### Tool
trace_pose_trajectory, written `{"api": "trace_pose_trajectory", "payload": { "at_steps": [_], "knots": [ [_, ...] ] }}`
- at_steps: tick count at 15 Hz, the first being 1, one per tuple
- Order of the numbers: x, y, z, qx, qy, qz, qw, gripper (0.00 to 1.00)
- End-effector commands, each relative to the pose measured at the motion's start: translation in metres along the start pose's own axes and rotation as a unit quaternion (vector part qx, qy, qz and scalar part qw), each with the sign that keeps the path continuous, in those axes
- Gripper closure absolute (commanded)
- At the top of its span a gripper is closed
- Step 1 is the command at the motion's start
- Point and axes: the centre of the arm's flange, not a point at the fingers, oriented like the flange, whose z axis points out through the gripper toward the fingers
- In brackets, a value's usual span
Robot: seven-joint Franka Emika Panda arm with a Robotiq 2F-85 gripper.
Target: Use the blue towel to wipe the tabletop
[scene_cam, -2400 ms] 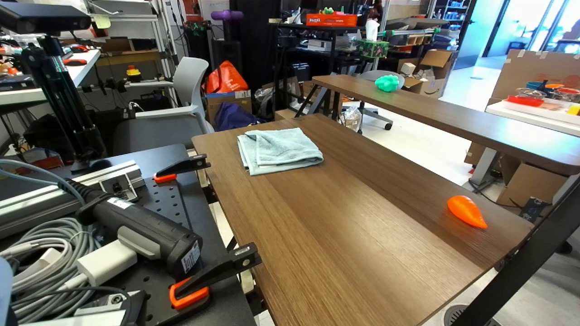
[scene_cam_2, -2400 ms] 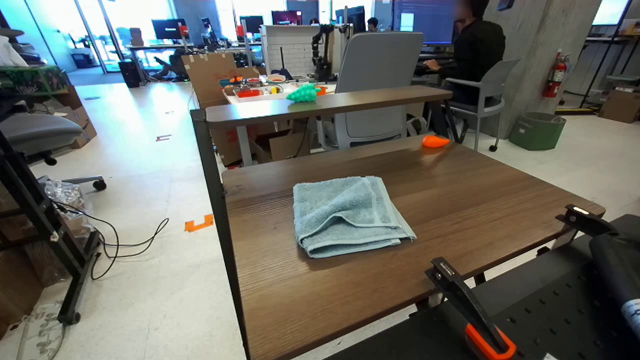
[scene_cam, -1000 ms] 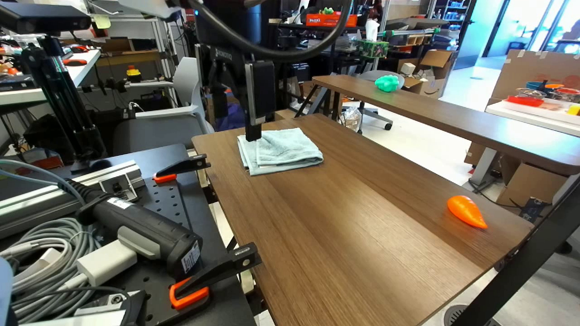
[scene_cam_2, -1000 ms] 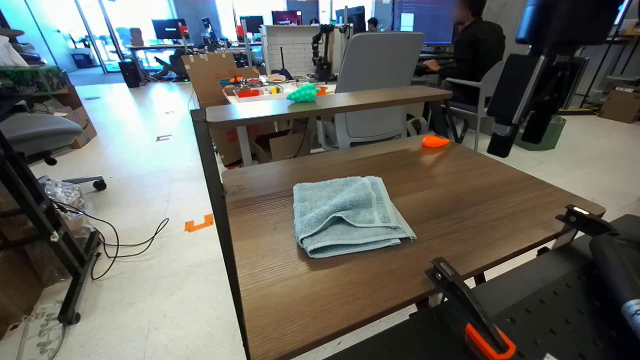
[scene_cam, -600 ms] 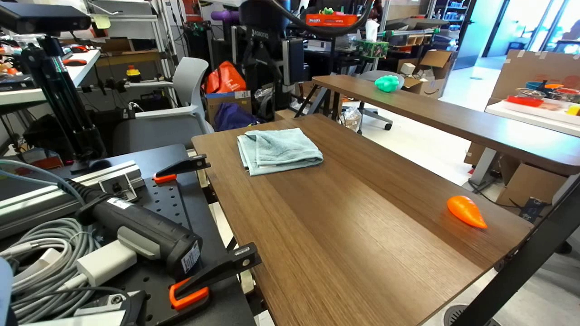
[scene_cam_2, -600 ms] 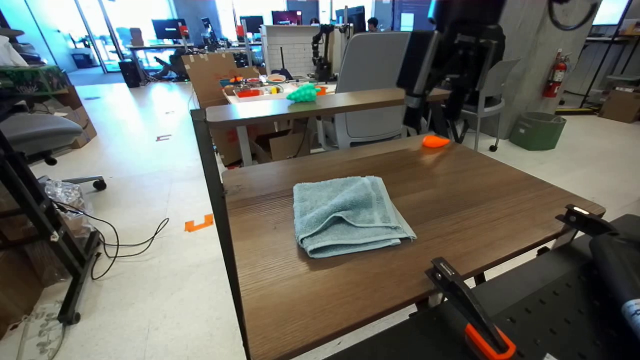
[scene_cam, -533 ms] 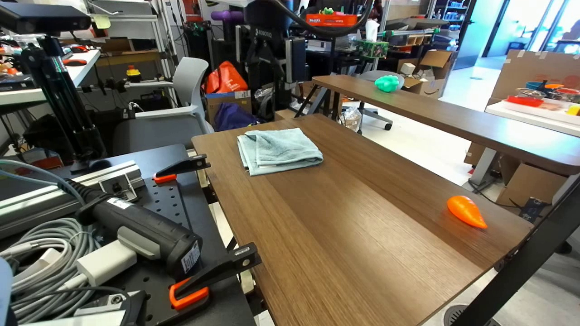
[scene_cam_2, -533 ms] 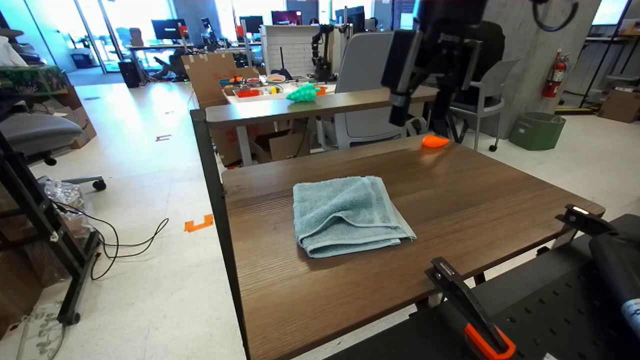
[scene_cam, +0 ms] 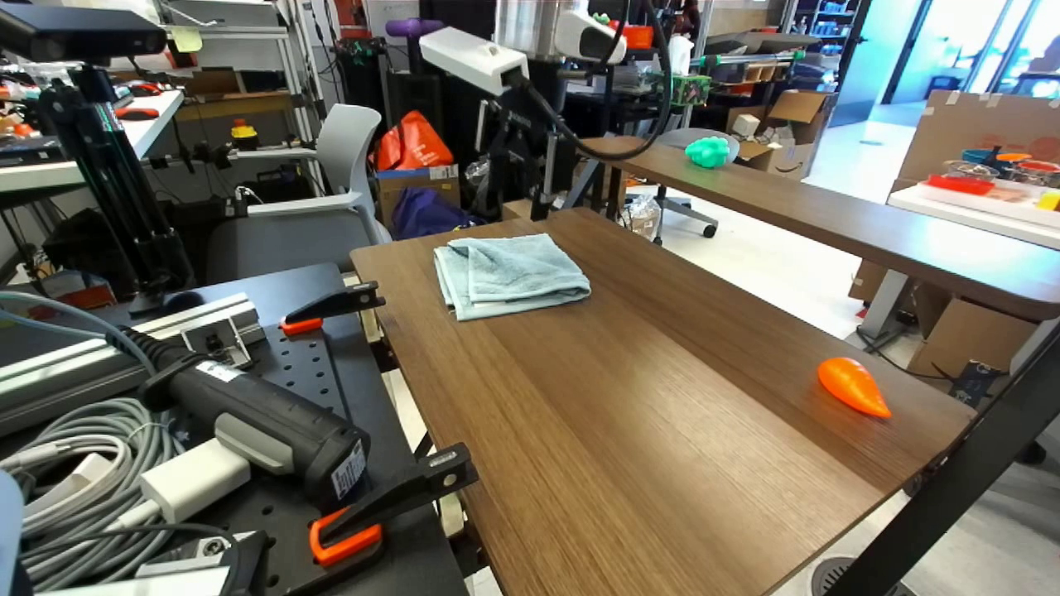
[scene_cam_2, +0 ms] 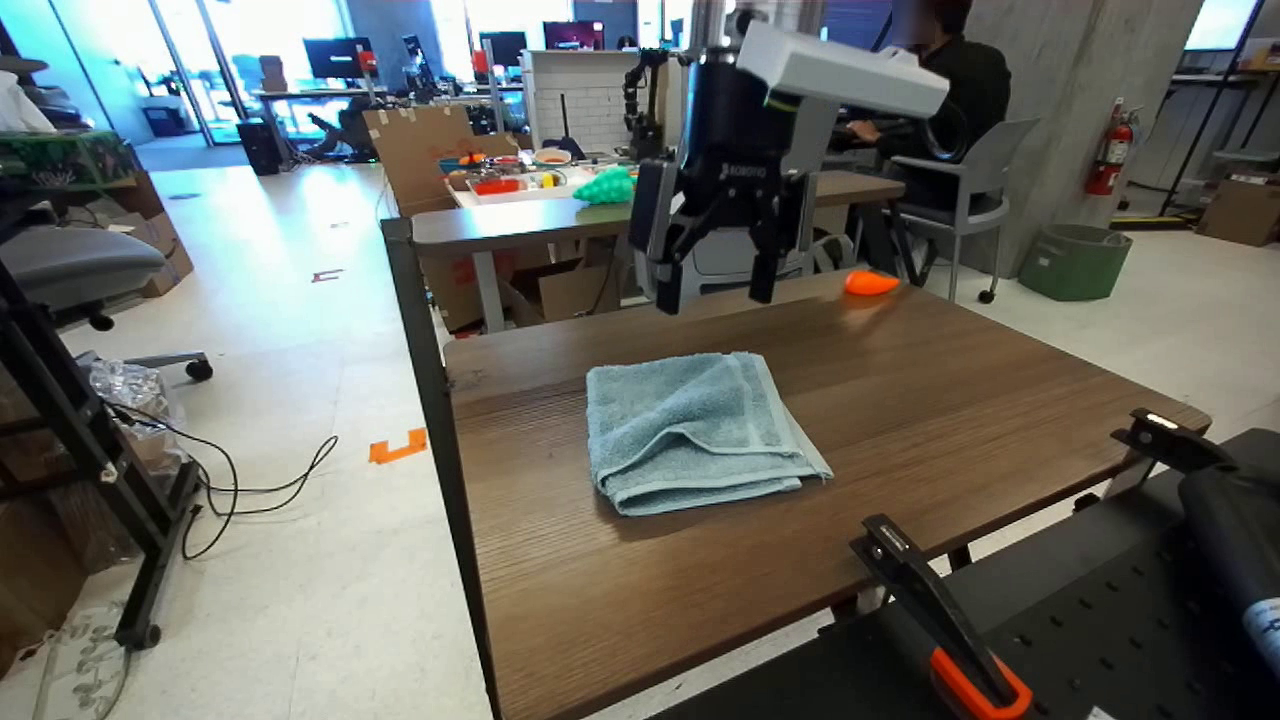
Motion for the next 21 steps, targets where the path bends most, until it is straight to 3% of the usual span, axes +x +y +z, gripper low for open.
{"api": "trace_pose_trajectory", "payload": {
  "at_steps": [1, 3, 11, 21],
  "knots": [
    [0.034, -0.006, 0.036, 0.009, -0.023, 0.029, 0.9993, 0.0],
    [0.015, 0.0, 0.034, 0.005, -0.017, 0.025, 0.9995, 0.0],
    [0.019, -0.005, 0.047, 0.003, -0.016, 0.039, 0.9991, 0.0],
    [-0.018, -0.071, 0.131, -0.038, 0.023, -0.042, 0.9981, 0.0]
  ]
}}
